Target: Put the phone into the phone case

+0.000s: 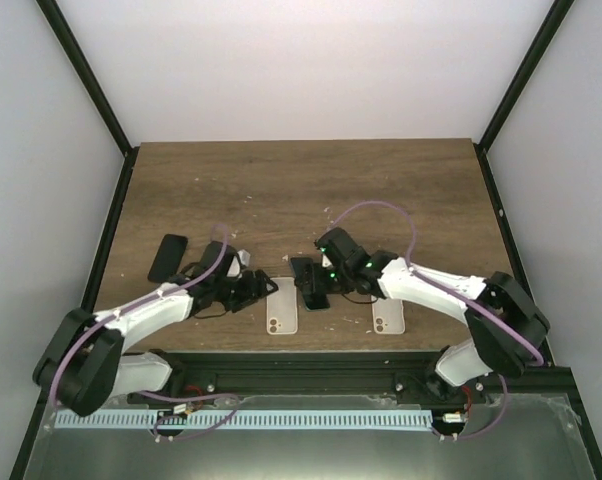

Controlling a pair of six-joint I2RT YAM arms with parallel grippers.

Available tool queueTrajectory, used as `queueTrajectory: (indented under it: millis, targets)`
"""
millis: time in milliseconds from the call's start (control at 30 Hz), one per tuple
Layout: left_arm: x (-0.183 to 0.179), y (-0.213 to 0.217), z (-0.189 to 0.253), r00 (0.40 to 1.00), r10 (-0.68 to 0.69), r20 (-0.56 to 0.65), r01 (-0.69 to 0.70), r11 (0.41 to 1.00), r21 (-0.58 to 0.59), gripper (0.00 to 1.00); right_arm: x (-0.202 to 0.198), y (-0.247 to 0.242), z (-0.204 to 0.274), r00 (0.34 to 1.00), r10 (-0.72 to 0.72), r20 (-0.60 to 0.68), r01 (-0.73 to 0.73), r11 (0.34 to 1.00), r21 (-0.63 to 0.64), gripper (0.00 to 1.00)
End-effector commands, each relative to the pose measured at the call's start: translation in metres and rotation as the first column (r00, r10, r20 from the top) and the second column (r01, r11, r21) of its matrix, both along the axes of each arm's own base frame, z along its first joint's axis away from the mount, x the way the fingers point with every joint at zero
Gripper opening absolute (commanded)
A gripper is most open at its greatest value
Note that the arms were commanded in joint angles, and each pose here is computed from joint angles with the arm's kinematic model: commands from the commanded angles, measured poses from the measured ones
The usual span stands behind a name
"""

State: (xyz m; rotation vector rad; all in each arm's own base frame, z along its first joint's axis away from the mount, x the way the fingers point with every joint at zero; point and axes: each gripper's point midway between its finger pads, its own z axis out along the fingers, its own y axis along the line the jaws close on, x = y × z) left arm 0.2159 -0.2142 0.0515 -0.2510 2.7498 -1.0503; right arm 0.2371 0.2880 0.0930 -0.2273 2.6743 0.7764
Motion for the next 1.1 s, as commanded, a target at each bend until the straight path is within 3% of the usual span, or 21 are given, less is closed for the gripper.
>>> queueTrajectory:
  millis: [0,333,900,1067]
  targets:
    - [0.002,0.022,0.014,0.997,0.074,0.038,-0.074,0.997,0.009,0.83,-0.004,0.044,0.024,0.999,-0.038,-0.017,0.040,0.989,0.145,0.56]
    - [-0.004,0.057,0.033,0.980,0.178,0.086,-0.176,0.984,-0.023,0.85,-0.030,0.101,0.019,0.992,-0.045,-0.119,0.073,0.968,0.241,0.55]
    - [-0.017,0.052,0.034,0.986,0.145,0.085,-0.140,0.988,-0.072,0.72,-0.022,0.097,-0.034,0.963,-0.222,-0.155,0.238,0.967,0.091,0.57]
    - [-0.017,0.053,0.032,0.985,0.149,0.084,-0.144,0.987,-0.069,0.70,-0.025,0.092,-0.039,0.957,-0.249,-0.150,0.259,0.964,0.055,0.64]
